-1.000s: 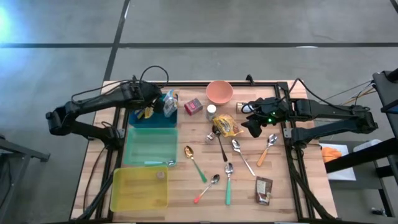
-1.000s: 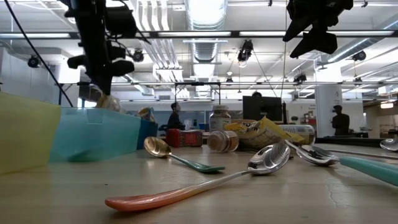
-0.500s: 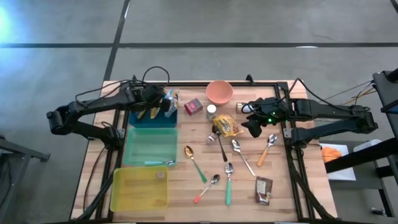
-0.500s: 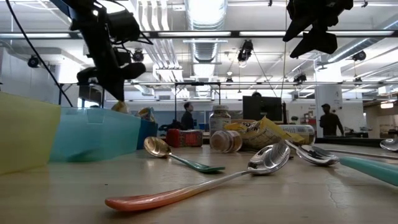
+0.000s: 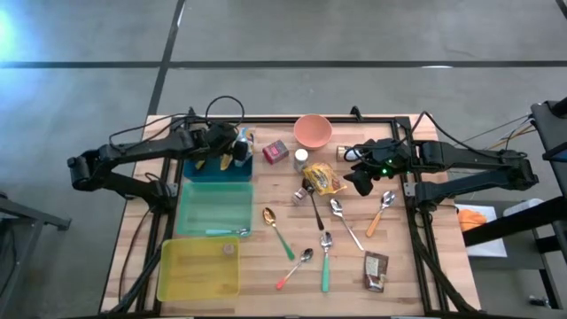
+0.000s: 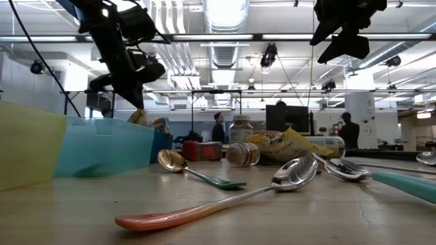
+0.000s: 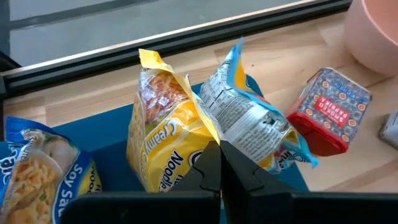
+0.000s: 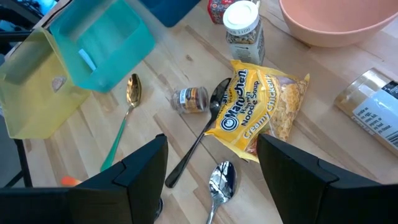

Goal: Pick & Place Food Item
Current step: Put the left yellow noodles packet into the blue bin

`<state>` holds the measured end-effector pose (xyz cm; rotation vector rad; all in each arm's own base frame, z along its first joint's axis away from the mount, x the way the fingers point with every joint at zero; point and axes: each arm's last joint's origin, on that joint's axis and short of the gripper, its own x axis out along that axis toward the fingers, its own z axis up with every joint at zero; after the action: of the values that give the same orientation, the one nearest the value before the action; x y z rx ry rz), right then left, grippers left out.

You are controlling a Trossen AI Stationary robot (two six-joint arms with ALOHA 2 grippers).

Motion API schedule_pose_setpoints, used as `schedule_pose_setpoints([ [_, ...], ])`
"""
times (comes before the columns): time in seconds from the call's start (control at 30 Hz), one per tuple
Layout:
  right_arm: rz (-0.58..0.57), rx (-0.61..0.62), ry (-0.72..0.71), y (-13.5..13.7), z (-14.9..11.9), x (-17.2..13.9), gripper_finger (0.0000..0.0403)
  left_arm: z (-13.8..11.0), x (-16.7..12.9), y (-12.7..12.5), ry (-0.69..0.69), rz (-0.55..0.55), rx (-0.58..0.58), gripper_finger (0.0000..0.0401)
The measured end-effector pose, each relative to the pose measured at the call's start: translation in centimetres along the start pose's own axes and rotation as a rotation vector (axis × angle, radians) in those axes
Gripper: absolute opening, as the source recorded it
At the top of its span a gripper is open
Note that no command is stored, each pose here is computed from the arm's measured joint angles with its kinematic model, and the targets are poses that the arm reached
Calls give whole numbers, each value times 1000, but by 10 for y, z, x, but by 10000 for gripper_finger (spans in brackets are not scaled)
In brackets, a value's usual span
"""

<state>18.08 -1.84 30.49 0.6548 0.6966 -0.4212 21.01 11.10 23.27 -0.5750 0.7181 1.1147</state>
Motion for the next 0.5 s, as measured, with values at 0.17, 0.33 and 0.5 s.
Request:
schedule_pose_setpoints([
  [0.17, 0, 4, 0, 0, 0, 0, 241, 0, 0, 0, 1, -1, -3, 0],
  [0.33, 0, 6, -1, 0, 0, 0, 241, -1, 0, -1, 1, -2, -3, 0],
  [0.5, 0, 7, -1, 0, 0, 0, 241, -1, 0, -1, 5, 0, 0, 0],
])
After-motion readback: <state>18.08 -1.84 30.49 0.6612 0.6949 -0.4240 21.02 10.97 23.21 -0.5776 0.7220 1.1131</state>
